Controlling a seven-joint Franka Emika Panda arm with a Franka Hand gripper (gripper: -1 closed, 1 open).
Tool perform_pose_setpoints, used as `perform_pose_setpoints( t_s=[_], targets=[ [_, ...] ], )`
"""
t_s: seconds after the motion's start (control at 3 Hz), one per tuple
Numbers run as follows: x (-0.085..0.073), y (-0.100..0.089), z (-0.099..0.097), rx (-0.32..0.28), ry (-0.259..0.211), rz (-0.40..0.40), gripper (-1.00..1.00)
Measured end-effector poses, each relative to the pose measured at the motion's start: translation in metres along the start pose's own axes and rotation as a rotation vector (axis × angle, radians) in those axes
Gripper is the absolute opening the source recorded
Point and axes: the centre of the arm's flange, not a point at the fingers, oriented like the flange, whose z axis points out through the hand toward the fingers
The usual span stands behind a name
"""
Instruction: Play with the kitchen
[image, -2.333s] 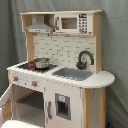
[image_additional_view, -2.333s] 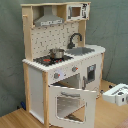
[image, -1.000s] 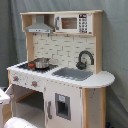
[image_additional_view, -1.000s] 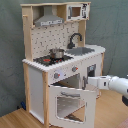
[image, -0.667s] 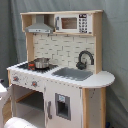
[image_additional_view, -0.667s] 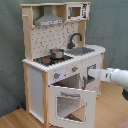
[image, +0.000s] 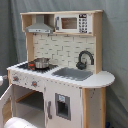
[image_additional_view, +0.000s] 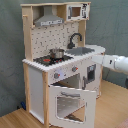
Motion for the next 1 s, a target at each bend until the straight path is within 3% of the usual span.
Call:
perform_pose_setpoints(
  t_s=[0.33,0.67,1.0],
  targets=[
    [-0.021,0.027,0.0,0.014,-0.044,0.053,1.0],
    [-0.034,0.045,0.033,0.049,-0.11,0.132,1.0],
    [-0.037,0.064,0.055,0.062,-0.146,0.192,1.0]
  ],
)
